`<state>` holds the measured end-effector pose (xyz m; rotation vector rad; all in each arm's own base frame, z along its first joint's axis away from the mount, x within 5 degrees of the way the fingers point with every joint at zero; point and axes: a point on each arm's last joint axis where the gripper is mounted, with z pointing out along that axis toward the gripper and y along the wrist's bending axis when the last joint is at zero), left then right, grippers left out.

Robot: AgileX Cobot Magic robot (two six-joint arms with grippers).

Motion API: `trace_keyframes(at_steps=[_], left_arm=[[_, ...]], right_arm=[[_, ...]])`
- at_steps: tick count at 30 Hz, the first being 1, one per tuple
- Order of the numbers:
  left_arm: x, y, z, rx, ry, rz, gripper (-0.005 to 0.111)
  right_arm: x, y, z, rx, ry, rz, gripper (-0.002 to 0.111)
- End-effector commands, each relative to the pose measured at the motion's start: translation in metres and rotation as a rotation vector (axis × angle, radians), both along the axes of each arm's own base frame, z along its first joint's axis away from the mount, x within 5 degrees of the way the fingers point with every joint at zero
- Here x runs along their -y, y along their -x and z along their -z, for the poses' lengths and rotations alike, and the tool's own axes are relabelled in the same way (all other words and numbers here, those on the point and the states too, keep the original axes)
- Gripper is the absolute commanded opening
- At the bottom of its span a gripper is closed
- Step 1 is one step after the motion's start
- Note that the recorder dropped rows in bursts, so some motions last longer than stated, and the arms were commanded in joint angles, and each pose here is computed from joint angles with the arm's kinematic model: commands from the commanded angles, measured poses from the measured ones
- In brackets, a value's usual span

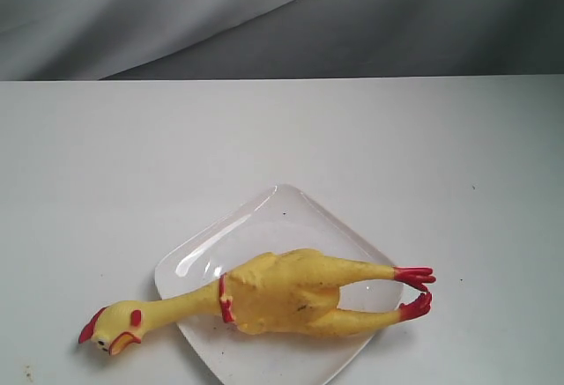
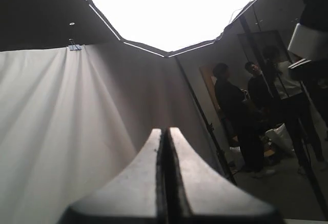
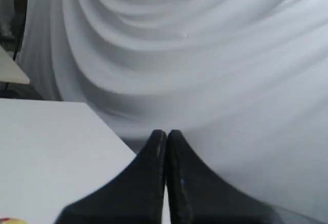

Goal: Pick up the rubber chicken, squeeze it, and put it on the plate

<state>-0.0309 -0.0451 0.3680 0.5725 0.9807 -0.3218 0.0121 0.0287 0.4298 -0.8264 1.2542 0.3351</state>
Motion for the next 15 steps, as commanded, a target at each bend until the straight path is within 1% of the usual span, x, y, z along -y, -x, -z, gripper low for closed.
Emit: trace_keyframes(at_steps=[1, 2, 3, 5, 7, 9, 15], left_arm=[[0.001, 0.0, 0.001, -0.017, 0.015, 0.01, 0.0], [0.001, 0.0, 0.001, -0.017, 0.014, 0.012, 0.0], [0.001, 0.0, 0.001, -0.017, 0.014, 0.012, 0.0], [0.001, 0.0, 0.001, -0.017, 0.014, 0.012, 0.0], [0.001, 0.0, 0.001, -0.017, 0.012, 0.014, 0.0], [0.001, 0.0, 0.001, -0.017, 0.014, 0.012, 0.0], [0.001, 0.0, 0.001, -0.018, 0.011, 0.016, 0.0]], right_arm=[[0.028, 0.041, 0.022, 0.109, -0.113, -0.012, 0.0], [0.037, 0.054, 0.03, 0.154, -0.144, -0.013, 0.0], [0.041, 0.06, 0.033, 0.168, -0.16, -0.014, 0.0], [0.041, 0.061, 0.039, 0.136, -0.175, -0.024, 0.0], [0.04, 0.062, 0.044, 0.031, -0.191, -0.056, 0.0], [0.039, 0.062, 0.044, 0.006, -0.212, -0.062, 0.0], [0.039, 0.062, 0.046, -0.017, -0.205, -0.065, 0.0]])
